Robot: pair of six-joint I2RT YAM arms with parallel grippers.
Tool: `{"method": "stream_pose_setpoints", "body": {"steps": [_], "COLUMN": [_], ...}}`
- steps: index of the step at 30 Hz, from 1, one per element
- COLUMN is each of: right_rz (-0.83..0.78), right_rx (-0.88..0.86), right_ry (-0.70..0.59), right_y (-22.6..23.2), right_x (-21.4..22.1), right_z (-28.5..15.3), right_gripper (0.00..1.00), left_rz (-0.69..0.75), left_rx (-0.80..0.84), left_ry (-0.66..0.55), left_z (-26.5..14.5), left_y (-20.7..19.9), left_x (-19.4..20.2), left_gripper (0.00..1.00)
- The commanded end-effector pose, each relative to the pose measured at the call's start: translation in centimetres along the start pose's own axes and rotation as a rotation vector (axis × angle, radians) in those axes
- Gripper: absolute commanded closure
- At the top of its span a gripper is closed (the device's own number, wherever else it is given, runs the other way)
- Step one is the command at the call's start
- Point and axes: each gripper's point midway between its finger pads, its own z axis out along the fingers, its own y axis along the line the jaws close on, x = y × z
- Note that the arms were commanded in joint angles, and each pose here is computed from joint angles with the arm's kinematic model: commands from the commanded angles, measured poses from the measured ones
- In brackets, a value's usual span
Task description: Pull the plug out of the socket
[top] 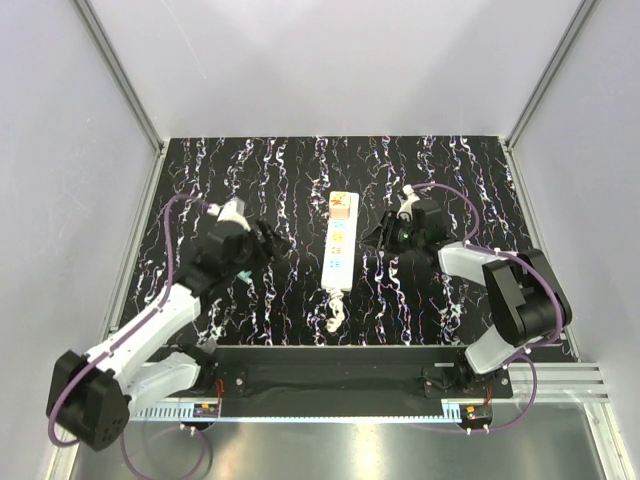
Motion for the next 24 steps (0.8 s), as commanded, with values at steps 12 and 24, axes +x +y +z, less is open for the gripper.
{"method": "stream_pose_setpoints", "body": {"steps": [12,24], "right_rz": [-0.032,0.006], "right_rx": [-0.302,-0.258], "right_ry": [0.118,0.171], "right_y": [4.5,4.1], "right_x": [3.1,4.0], "right_z": [2.7,3.9], "right_gripper": [1.00,1.00], "left_rz": [0.213,0.341], "left_rx": [-0.006,-0.082], "left_ry": [-0.042,-0.180], "left_z": [8.4,13.8], "left_y": [-8.3,-11.8], "left_x": [-6.1,-5.2], "left_gripper": [0.19,0.20]}}
